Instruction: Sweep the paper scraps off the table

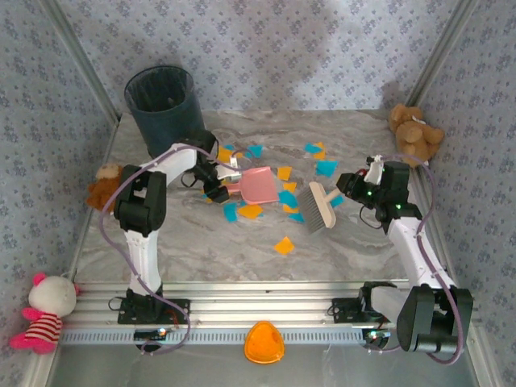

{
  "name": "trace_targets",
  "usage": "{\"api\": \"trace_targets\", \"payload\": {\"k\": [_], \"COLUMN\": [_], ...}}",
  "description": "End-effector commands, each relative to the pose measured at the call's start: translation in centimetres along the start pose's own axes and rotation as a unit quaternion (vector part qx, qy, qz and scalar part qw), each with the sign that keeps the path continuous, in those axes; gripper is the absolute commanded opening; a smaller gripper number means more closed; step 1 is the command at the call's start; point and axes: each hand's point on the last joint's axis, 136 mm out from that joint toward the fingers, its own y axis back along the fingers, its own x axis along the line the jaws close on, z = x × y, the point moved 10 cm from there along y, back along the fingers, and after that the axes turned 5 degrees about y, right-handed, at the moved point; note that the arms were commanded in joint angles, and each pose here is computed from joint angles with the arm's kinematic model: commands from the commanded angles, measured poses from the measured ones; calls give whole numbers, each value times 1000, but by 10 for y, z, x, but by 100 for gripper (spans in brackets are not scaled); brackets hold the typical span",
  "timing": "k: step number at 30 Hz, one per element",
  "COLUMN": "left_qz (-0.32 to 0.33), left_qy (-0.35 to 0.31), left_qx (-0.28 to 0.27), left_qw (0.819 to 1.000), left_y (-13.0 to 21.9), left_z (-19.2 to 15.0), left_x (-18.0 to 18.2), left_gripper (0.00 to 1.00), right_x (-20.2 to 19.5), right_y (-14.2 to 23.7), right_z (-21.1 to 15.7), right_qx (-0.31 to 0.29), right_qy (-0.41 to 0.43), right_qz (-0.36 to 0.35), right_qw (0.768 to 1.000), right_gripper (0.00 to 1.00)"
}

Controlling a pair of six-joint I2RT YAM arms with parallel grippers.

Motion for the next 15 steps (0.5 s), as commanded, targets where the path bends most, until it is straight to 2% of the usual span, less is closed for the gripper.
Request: {"api": "trace_targets", "payload": {"k": [1, 15], "left_qz": [-6, -34], "left_qy": [-1, 9], "left_qx": [-3, 5], "left_qw": [1000, 999], "left_y": [-7, -21], "left_z": [8, 14], "left_x": [1, 1], "left_gripper": [67, 59], "right_x": [5, 4], "right_y": [7, 8], "right_z": [6, 5], "right_qx": [-13, -13], "right_qy": [9, 9], "right_qz": [4, 1], "right_qw": [1000, 1000], "right_gripper": [0, 0]}}
